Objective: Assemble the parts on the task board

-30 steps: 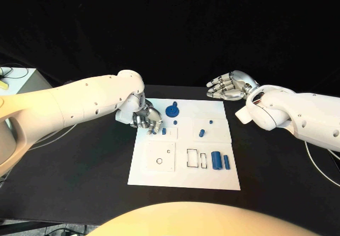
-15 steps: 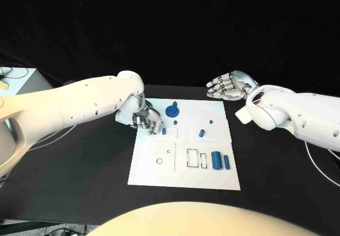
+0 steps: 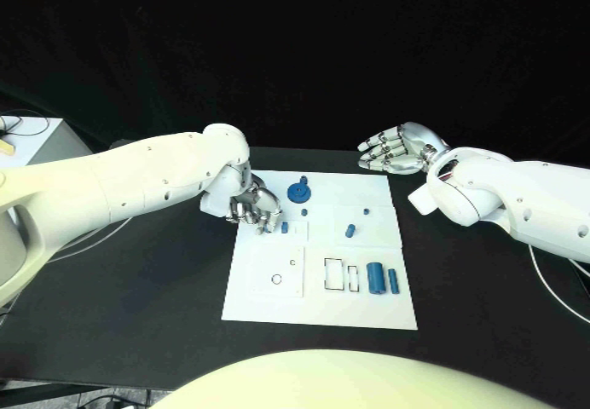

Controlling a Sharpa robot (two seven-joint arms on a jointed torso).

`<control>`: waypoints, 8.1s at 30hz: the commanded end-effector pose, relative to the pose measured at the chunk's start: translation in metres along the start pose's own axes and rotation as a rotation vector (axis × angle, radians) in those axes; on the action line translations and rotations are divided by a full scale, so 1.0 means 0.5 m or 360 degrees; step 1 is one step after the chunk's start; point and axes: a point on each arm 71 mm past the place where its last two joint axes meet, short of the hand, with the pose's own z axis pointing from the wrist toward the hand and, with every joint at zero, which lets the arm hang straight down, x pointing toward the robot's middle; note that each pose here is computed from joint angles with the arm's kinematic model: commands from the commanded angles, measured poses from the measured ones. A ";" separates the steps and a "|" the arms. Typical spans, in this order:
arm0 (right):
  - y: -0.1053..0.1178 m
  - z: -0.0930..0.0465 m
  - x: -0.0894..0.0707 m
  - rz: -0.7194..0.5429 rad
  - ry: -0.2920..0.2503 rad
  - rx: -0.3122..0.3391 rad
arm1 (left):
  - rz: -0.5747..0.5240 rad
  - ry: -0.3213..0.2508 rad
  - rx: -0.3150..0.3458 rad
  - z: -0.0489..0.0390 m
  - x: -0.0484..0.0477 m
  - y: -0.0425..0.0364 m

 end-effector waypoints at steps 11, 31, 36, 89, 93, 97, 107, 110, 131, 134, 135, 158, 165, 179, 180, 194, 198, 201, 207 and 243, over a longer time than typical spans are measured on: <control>0.001 -0.002 0.003 -0.0001 0.0027 -0.0015 | -0.0022 -0.0008 0.0000 0.007 0.001 0.000; 0.003 -0.003 0.004 0.0001 0.0033 -0.0016 | -0.0039 0.0043 -0.0013 0.023 0.004 0.003; 0.003 -0.002 0.004 0.0001 0.0035 -0.0016 | -0.0050 0.0088 -0.0001 0.024 0.004 0.006; 0.005 0.002 0.009 0.0001 0.0044 -0.0017 | -0.0002 0.0356 0.0076 -0.011 -0.027 0.004; 0.005 0.002 0.009 0.0001 0.0045 -0.0018 | -0.0001 0.0365 0.0077 -0.010 -0.027 0.005; 0.006 0.002 0.009 0.0001 0.0046 -0.0018 | -0.0012 0.0341 0.0072 -0.009 -0.028 0.004; 0.005 0.002 0.009 0.0001 0.0045 -0.0018 | -0.0024 0.0345 0.0053 0.008 -0.015 0.007; 0.006 0.002 0.009 0.0001 0.0046 -0.0018 | -0.0029 0.0345 0.0052 0.013 -0.012 0.006; 0.006 0.002 0.009 0.0001 0.0047 -0.0020 | -0.0060 0.0229 0.0009 0.019 -0.015 0.010; 0.006 0.002 0.009 0.0001 0.0048 -0.0021 | -0.0071 0.0194 0.0001 0.020 -0.017 0.011; 0.006 0.002 0.009 0.0001 0.0048 -0.0021 | -0.0074 0.0187 0.0000 0.020 -0.017 0.011; 0.004 0.002 0.009 0.0001 0.0054 -0.0018 | -0.0082 0.0104 0.0015 0.011 -0.001 0.021; 0.003 0.001 0.007 0.0001 0.0052 -0.0016 | -0.0133 0.0029 0.0054 -0.009 0.008 0.043; -0.001 -0.002 0.004 0.0001 0.0047 -0.0012 | -0.0293 -0.0242 0.0186 -0.052 0.012 0.063; -0.001 -0.002 0.004 0.0001 0.0046 -0.0012 | -0.0301 -0.0249 0.0199 -0.052 0.015 0.064; -0.003 -0.002 0.006 0.0002 0.0049 -0.0011 | -0.0257 -0.0111 0.0206 -0.029 0.024 0.057; -0.003 -0.001 0.007 0.0003 0.0050 -0.0011 | -0.0244 -0.0098 0.0194 -0.022 0.018 0.053; -0.002 -0.001 0.007 0.0003 0.0051 -0.0011 | -0.0224 -0.0079 0.0185 -0.018 0.014 0.049; -0.002 -0.001 0.007 0.0003 0.0052 -0.0011 | -0.0143 0.0016 0.0164 -0.013 0.014 0.039; 0.000 0.001 0.010 0.0004 0.0059 -0.0014 | 0.0001 0.0011 0.0107 -0.003 -0.004 0.014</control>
